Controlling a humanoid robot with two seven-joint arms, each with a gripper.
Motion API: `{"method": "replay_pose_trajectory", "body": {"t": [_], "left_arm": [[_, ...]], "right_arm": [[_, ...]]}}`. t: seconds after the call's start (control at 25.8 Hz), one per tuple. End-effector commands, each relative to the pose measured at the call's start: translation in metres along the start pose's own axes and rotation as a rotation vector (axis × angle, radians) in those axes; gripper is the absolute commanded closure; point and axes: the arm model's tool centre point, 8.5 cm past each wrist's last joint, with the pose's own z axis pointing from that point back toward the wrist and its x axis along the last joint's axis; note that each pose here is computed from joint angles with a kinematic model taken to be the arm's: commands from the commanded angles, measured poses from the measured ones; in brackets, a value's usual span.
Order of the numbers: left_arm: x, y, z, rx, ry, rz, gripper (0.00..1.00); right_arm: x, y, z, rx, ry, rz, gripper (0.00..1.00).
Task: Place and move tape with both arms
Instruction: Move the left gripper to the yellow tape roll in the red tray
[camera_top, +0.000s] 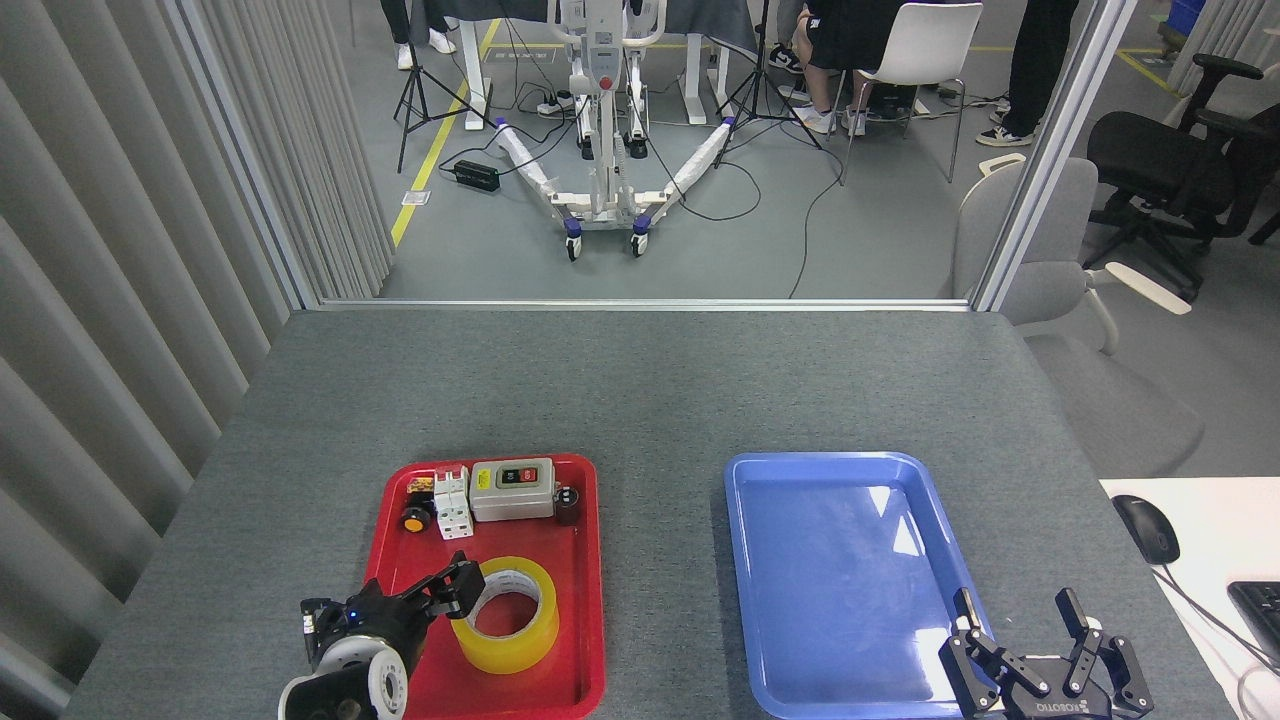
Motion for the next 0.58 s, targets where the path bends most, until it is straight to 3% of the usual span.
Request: {"method": "replay_pose_trajectory", "body": {"t": [0.0, 0.23, 0.35, 0.54], "left_arm": [[0.010, 0.008, 0.000, -0.063, -0.005, 0.095, 0.00], [0.019, 0.015, -0.001, -0.080, -0.069, 0.172, 0.00], [0.021, 0.018, -0.003, -0.116, -0.075, 0.162, 0.00], [0.019, 0.004, -0.017, -0.209, -0.069, 0.110, 0.02]], "right_arm": [[0.000, 0.000, 0.000, 0.008, -0.013, 0.003, 0.00], [0.003, 0.000, 0.000, 0.007, -0.004, -0.006, 0.00], [0.006, 0.002, 0.001, 0.008, 0.000, -0.020, 0.00], [0.006, 0.002, 0.001, 0.011, 0.003, -0.017, 0.00]]}}
